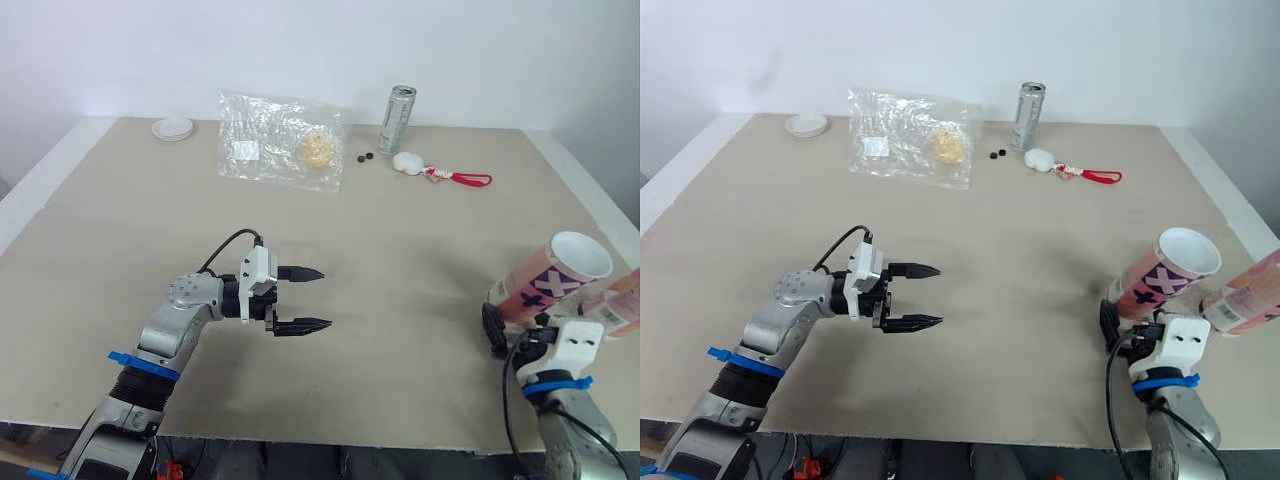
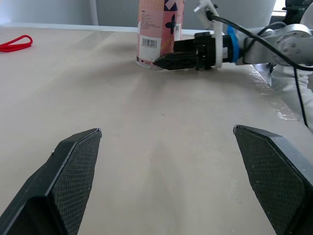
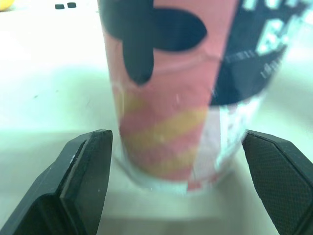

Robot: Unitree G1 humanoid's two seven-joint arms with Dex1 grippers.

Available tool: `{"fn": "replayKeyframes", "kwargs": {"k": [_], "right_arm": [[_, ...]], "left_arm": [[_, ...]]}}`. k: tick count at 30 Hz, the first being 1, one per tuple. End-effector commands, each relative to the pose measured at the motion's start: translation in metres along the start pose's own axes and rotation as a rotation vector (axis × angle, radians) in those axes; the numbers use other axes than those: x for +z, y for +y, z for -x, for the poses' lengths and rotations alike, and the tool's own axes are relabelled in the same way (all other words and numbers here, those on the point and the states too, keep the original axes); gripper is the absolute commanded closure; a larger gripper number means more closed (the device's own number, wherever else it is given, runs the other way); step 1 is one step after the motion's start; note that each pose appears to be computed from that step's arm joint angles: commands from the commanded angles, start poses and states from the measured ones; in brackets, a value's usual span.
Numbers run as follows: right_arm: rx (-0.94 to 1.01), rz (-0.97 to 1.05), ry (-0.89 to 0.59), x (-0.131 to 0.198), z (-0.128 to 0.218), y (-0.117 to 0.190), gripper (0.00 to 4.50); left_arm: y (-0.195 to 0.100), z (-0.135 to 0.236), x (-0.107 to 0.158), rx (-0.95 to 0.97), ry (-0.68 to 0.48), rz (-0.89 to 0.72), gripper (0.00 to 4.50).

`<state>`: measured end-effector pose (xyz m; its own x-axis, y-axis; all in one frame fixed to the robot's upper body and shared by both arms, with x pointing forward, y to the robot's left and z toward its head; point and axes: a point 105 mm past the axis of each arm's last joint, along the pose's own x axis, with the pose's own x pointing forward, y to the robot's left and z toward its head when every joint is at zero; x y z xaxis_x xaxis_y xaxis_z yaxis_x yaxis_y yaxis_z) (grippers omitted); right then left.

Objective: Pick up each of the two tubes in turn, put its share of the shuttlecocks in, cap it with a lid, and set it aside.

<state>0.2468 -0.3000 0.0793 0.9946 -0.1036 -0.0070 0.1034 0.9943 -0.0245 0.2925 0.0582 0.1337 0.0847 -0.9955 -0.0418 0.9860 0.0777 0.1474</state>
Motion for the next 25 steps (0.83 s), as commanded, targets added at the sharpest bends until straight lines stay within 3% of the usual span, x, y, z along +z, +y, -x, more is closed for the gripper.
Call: {"fn": "replayKeyframes", "kwargs": {"k": [1, 5, 10, 19, 25], "right_arm": [[0.044, 0.038, 0.003, 0.006, 0.018, 0.002, 0.06], [0.185, 0.109, 0.017, 0.007, 0.035, 0.016, 0.06], [0.542, 0.260, 0.012, 0.013, 0.050, 0.050, 0.06], [0.952, 0.255, -0.153, 0.043, 0.002, 0.120, 0.06], [1.142, 0.250, -0.141, 0.039, -0.017, 0.145, 0.06]], "left_arm": [[0.001, -0.002, 0.009, -0.013, -0.014, -0.045, 0.00], [0.002, -0.001, 0.008, -0.004, -0.013, -0.044, 0.00], [0.005, 0.003, 0.007, 0.036, -0.011, -0.031, 0.00], [0.012, 0.030, -0.014, 0.190, 0.079, 0.002, 0.00], [0.019, 0.062, -0.016, 0.310, 0.143, -0.040, 0.00]]}}
